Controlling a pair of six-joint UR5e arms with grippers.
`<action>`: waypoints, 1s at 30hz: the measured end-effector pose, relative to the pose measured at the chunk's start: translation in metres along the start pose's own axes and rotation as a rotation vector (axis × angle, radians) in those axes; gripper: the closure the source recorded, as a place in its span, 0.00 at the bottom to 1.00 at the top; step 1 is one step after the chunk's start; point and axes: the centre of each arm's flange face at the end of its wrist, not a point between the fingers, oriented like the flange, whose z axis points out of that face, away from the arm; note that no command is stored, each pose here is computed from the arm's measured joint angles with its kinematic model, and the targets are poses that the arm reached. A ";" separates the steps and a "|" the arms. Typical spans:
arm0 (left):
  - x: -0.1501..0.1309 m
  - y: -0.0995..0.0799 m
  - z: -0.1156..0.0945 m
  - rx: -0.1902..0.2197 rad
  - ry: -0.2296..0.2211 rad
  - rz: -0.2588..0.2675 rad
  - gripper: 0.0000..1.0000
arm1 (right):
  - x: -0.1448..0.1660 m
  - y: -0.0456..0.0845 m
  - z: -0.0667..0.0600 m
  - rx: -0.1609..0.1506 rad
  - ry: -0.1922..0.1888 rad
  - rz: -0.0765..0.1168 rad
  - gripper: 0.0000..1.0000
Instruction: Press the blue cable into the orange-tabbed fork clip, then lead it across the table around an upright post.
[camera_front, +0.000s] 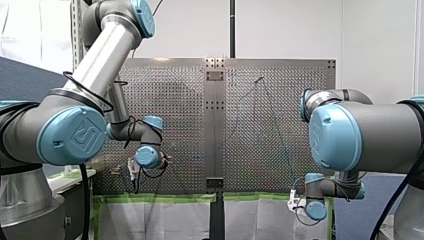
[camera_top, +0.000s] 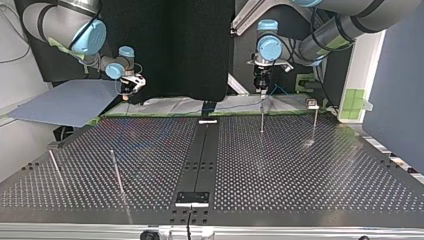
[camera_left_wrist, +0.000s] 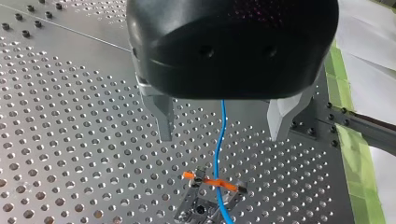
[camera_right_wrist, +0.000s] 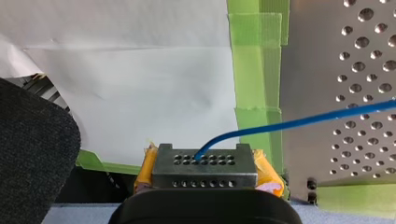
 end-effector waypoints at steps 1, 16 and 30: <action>0.000 0.000 0.000 0.000 0.000 0.000 0.00 | 0.000 0.000 0.000 0.000 0.000 0.000 1.00; 0.002 0.009 -0.005 -0.086 0.025 0.006 0.00 | -0.001 -0.002 0.000 0.003 -0.001 0.003 1.00; 0.003 0.017 -0.010 -0.155 0.041 0.022 0.00 | -0.001 -0.004 -0.001 0.006 -0.005 -0.002 1.00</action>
